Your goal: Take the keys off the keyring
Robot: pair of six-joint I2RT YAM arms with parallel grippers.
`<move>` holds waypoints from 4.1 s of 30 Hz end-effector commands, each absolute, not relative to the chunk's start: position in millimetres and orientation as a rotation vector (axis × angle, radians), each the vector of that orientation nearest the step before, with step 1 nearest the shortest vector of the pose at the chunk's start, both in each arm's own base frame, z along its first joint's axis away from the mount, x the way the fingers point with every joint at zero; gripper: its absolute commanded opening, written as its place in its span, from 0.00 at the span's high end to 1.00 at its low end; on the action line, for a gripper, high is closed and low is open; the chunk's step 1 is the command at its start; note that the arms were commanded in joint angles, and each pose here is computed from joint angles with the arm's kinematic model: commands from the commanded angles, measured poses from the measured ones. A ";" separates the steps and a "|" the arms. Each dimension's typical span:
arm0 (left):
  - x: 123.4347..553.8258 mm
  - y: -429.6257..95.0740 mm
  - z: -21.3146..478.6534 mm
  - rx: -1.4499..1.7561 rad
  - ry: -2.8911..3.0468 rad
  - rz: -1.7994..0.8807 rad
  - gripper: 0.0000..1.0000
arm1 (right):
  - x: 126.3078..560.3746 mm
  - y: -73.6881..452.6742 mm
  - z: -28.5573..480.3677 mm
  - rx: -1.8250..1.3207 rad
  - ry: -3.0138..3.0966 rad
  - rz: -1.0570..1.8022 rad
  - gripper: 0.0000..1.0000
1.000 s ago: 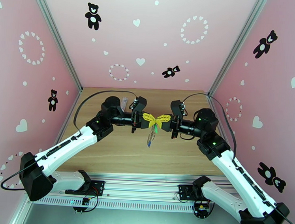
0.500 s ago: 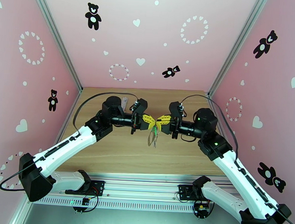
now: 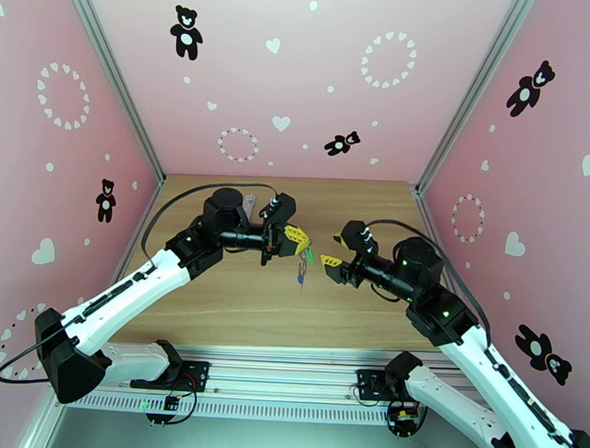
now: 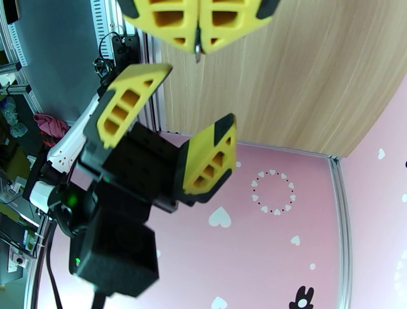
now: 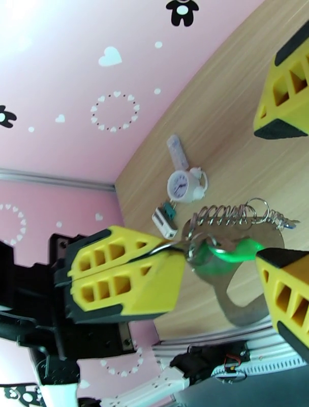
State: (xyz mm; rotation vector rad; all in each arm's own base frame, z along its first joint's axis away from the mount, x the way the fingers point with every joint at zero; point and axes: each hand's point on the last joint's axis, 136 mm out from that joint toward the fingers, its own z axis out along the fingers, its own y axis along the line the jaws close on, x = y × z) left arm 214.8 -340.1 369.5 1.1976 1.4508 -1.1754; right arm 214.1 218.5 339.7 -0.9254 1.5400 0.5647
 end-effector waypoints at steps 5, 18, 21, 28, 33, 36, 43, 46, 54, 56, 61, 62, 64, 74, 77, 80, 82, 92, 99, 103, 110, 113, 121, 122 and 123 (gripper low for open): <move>220.5 -337.8 384.8 1.150 1.454 -1.146 1.00 | 223.2 225.0 346.4 -0.942 1.429 0.360 0.37; 226.4 -342.7 378.4 1.140 1.491 -1.141 1.00 | 219.9 254.3 344.0 -1.028 1.361 0.262 0.37; 226.6 -343.7 376.6 1.143 1.497 -1.141 1.00 | 223.0 256.7 347.6 -1.017 1.355 0.249 0.37; 226.6 -343.4 373.8 1.151 1.506 -1.135 1.00 | 229.9 248.9 356.6 -0.983 1.333 0.167 0.38; 227.3 -345.4 373.1 1.154 1.508 -1.141 1.00 | 230.5 248.0 361.1 -1.002 1.305 0.129 0.39; 229.3 -345.2 373.6 1.149 1.513 -1.129 1.00 | 222.4 251.3 359.6 -1.053 1.292 0.158 0.39; 231.1 -343.4 374.8 1.161 1.525 -1.093 1.00 | 209.2 246.6 348.0 -1.149 1.325 0.171 0.39; 230.4 -343.3 375.2 1.165 1.523 -1.093 1.00 | 210.1 244.2 349.3 -1.149 1.331 0.155 0.39; 227.8 -344.8 377.6 1.162 1.518 -1.120 1.00 | 219.4 252.0 352.9 -1.161 1.325 0.122 0.41; 227.8 -346.0 377.2 1.166 1.521 -1.119 1.00 | 222.0 256.0 354.1 -1.159 1.320 0.125 0.42; 228.8 -346.7 373.6 1.170 1.537 -1.111 1.00 | 230.6 259.0 358.9 -1.142 1.318 0.092 0.45; 229.0 -346.3 373.8 1.168 1.538 -1.109 1.00 | 233.6 257.0 359.1 -1.131 1.327 0.072 0.46; 229.0 -346.3 373.0 1.170 1.538 -1.107 1.00 | 235.6 253.0 362.3 -1.113 1.327 0.050 0.47; 230.6 -347.2 371.6 1.171 1.537 -1.101 1.00 | 229.3 246.8 369.5 -1.109 1.293 0.046 0.52; 230.4 -347.5 372.6 1.173 1.539 -1.103 1.00 | 230.4 246.8 367.3 -1.120 1.304 0.035 0.57; 229.5 -346.9 373.7 1.176 1.534 -1.103 1.00 | 229.7 246.6 367.9 -1.123 1.297 0.034 0.61; 230.8 -346.8 373.0 1.172 1.539 -1.098 1.00 | 229.6 246.5 367.0 -1.129 1.298 0.030 0.65; 228.9 -347.3 373.4 1.182 1.542 -1.105 1.00 | 229.6 246.6 360.2 -1.153 1.311 0.021 0.79; 227.6 -346.7 375.7 1.185 1.535 -1.104 1.00 | 228.7 248.2 359.3 -1.175 1.297 0.015 0.85; 227.2 -346.7 375.0 1.189 1.541 -1.103 1.00 | 228.2 249.3 358.0 -1.183 1.298 0.020 0.88; 224.9 -345.5 375.6 1.200 1.555 -1.094 1.00 | 230.5 245.1 363.1 -1.179 1.284 -0.024 0.99; 221.1 -344.0 374.1 1.211 1.578 -1.084 1.00 | 230.0 242.7 367.5 -1.186 1.266 -0.048 1.00; 213.8 -342.4 362.9 1.265 1.655 -1.029 1.00 | 223.7 242.5 385.5 -1.232 1.191 -0.078 1.00; 213.1 -342.7 361.9 1.275 1.665 -1.025 1.00 | 221.7 244.0 385.7 -1.250 1.181 -0.073 1.00; 212.7 -342.6 361.9 1.283 1.671 -1.023 1.00 | 220.6 244.7 385.6 -1.263 1.175 -0.072 1.00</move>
